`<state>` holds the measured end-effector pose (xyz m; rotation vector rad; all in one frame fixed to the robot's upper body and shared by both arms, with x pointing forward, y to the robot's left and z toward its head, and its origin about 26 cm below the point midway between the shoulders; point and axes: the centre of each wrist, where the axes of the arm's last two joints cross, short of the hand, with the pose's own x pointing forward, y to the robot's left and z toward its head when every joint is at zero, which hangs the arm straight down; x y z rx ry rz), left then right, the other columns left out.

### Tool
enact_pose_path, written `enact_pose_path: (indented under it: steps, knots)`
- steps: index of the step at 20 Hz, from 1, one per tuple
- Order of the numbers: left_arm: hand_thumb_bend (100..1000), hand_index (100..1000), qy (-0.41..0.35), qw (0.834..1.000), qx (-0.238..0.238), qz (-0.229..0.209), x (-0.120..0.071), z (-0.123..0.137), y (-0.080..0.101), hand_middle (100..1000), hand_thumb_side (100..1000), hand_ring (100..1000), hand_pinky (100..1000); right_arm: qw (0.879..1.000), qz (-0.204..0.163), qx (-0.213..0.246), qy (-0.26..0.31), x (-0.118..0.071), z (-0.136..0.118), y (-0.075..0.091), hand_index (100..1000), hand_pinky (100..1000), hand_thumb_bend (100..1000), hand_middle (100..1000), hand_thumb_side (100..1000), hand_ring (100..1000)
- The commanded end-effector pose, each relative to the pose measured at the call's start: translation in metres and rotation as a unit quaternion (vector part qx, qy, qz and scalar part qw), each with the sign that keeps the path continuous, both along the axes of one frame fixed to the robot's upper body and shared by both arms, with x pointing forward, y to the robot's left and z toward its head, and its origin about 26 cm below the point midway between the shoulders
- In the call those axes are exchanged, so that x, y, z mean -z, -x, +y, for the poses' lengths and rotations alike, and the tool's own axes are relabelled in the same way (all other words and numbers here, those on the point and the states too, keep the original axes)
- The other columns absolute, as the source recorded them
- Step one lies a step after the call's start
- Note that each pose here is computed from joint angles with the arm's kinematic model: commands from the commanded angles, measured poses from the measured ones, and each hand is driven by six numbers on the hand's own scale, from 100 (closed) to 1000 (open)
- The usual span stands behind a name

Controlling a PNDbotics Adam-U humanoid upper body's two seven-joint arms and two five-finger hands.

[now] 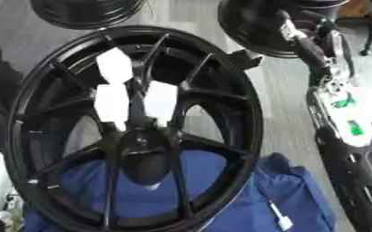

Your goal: Pull the pin out of the wheel hub.

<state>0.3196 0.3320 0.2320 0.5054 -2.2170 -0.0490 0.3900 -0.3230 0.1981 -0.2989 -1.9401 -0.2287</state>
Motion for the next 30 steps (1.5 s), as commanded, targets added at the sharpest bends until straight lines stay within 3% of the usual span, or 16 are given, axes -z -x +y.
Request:
enact_pose_path:
  steps: [1,8,16,21,26,30]
  knots:
    - [256,720,-0.091,0.996,0.002,-0.013,-0.034,-0.003,0.008,760,683,778,727,1.0,-0.01,0.005,0.017,-0.011,-0.006,0.002,765,807,548,679,323,673]
    - [260,747,-0.234,0.97,0.056,0.022,-0.074,-0.034,0.021,798,704,774,730,1.0,-0.002,0.006,0.026,-0.009,-0.009,0.002,764,807,549,679,323,672]
    - [277,767,-0.355,0.926,0.095,0.088,-0.108,-0.058,0.032,788,729,779,750,0.999,0.006,-0.001,0.035,-0.008,-0.009,0.001,765,808,552,680,325,672]
    - [279,778,-0.383,0.903,0.144,0.128,-0.111,-0.079,0.032,784,748,771,748,0.999,0.011,-0.006,0.039,-0.007,-0.007,0.0,765,808,553,680,325,673]
    - [284,788,-0.411,0.875,0.203,0.159,-0.107,-0.115,0.03,779,753,750,740,0.999,0.009,-0.004,0.039,-0.007,-0.008,0.0,765,808,552,680,324,673]
    - [280,790,-0.433,0.853,0.238,0.169,-0.115,-0.142,0.033,783,761,750,738,0.999,0.007,0.003,0.036,-0.007,-0.012,0.002,764,808,554,680,324,673]
